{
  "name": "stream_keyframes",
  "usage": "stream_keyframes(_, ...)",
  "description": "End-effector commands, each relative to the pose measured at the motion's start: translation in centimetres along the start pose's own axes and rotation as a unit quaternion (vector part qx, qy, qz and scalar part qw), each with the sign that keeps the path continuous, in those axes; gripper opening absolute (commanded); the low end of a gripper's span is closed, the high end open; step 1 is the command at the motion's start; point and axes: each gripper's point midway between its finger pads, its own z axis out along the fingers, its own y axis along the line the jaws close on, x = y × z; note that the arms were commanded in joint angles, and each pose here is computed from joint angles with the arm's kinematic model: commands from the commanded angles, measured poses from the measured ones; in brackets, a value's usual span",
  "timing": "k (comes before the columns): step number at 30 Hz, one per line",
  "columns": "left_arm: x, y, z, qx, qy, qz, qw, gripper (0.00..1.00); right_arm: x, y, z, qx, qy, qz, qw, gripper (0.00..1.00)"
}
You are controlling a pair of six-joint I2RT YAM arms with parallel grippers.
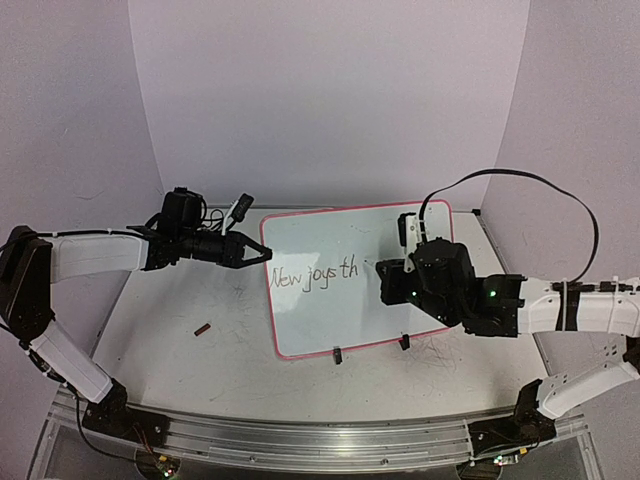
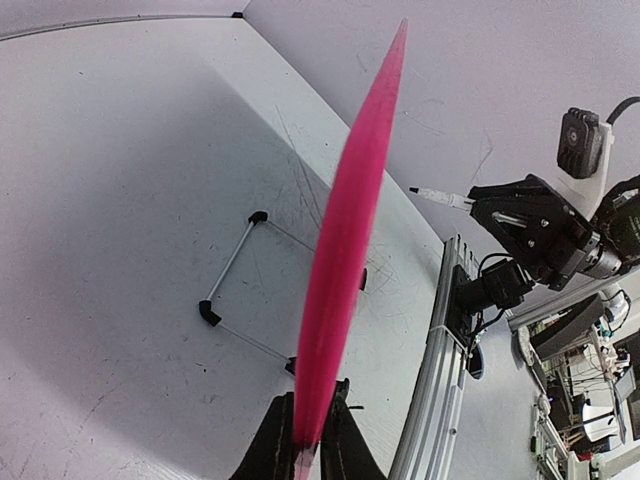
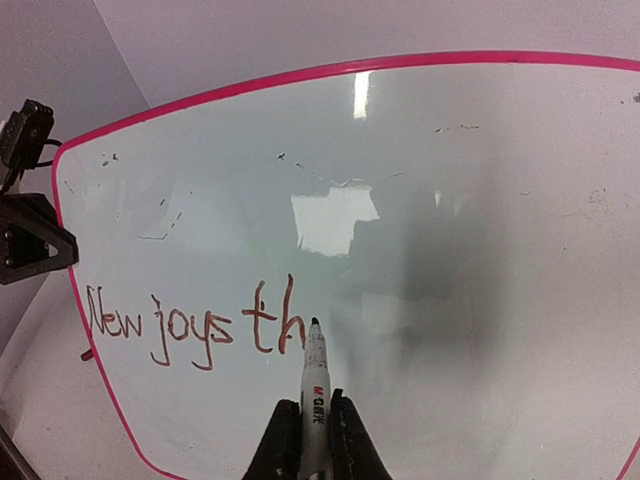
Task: Write a sentence on the whiteboard
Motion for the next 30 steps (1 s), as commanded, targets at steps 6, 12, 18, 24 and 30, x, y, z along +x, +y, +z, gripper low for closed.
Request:
stream_keyframes(6, 0.2, -1.6, 0.58, 0.02, 0.015, 0.009, 1.0, 0.09, -0.45, -0.11, 0.06, 0.006, -0.013, -0.006, 1.0, 0.0)
stream_keyframes(12, 0.2, -1.58, 0.58, 0.019, 0.014, 0.009, 1.0, 0.09, -0.39, -0.27, -0.1, 0.006, -0.013, -0.007, 1.0, 0.0)
stream_keyframes(18, 0.19, -1.57, 0.58, 0.019, 0.014, 0.009, 1.0, 0.09, -0.41, -0.29, -0.11, 0.006, -0.013, -0.008, 1.0, 0.0)
stream_keyframes(24, 0.25, -1.62, 0.62, 0.02, 0.015, 0.01, 1.0, 0.09, -0.13, -0.33, 0.11, 0.01, -0.009, -0.014, 1.0, 0.0)
stream_keyframes(30, 0.21, -1.6, 0.65, 0.02, 0.015, 0.01, 1.0, 0.09, -0.15, -0.5, 0.18, 0.016, -0.009, -0.017, 1.0, 0.0)
